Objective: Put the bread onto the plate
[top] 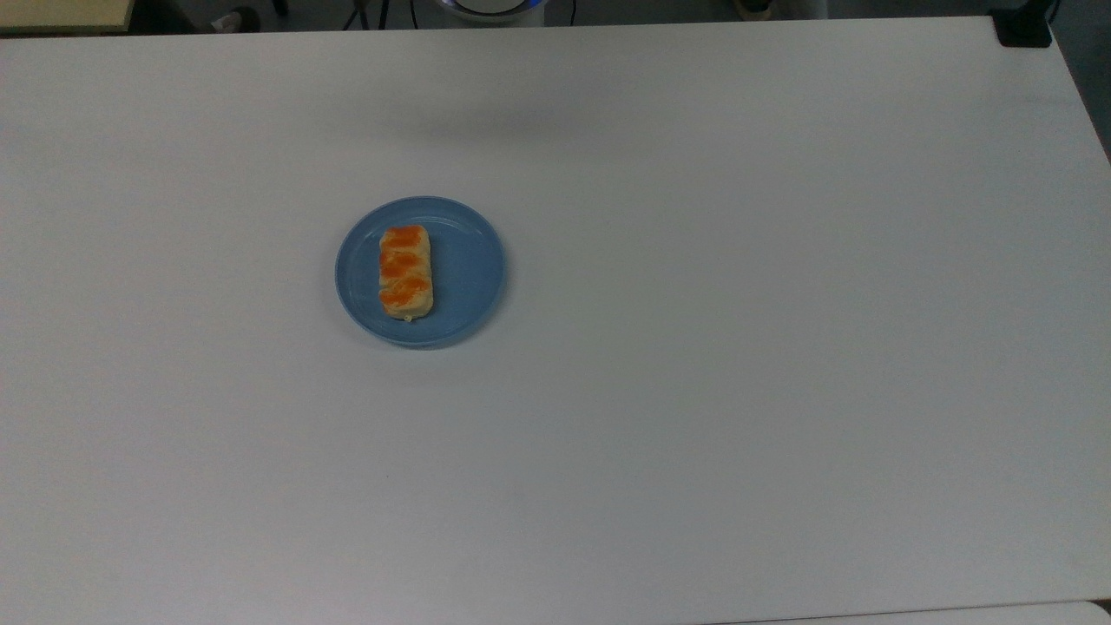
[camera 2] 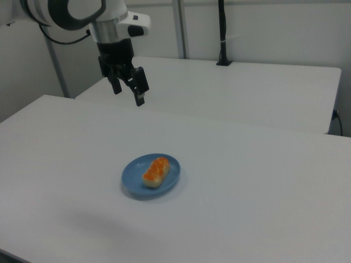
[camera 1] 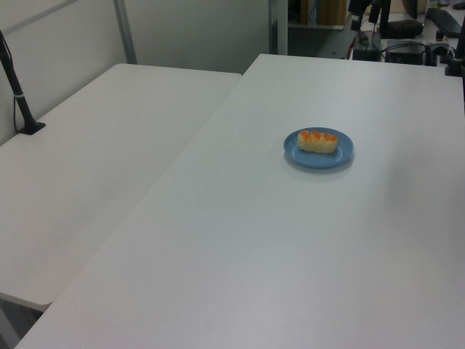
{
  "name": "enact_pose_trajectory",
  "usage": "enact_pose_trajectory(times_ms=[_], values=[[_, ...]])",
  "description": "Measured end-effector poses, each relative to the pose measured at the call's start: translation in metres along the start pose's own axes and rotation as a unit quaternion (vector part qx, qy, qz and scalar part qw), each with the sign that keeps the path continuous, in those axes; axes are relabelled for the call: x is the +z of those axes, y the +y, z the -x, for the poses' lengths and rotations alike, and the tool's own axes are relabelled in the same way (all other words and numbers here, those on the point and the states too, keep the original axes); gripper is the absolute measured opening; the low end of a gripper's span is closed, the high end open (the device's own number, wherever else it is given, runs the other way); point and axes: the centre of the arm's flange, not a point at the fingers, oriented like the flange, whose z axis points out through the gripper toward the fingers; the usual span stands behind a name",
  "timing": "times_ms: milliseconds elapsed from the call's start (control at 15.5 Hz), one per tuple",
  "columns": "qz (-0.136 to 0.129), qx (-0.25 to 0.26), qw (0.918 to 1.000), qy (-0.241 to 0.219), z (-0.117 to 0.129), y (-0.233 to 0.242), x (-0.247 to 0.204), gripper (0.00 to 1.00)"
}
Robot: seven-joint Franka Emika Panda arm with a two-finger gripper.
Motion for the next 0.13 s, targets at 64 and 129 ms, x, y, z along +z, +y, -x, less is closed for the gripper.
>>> enact_pose_trajectory(times_ms=[64, 129], values=[[0.0, -0.005, 0.9999, 0.01, -0.0037, -0.0003, 0.0005, 1.0], [-0.001, -0.012, 0.9998, 0.016, -0.0068, -0.0005, 0.002, 1.0]])
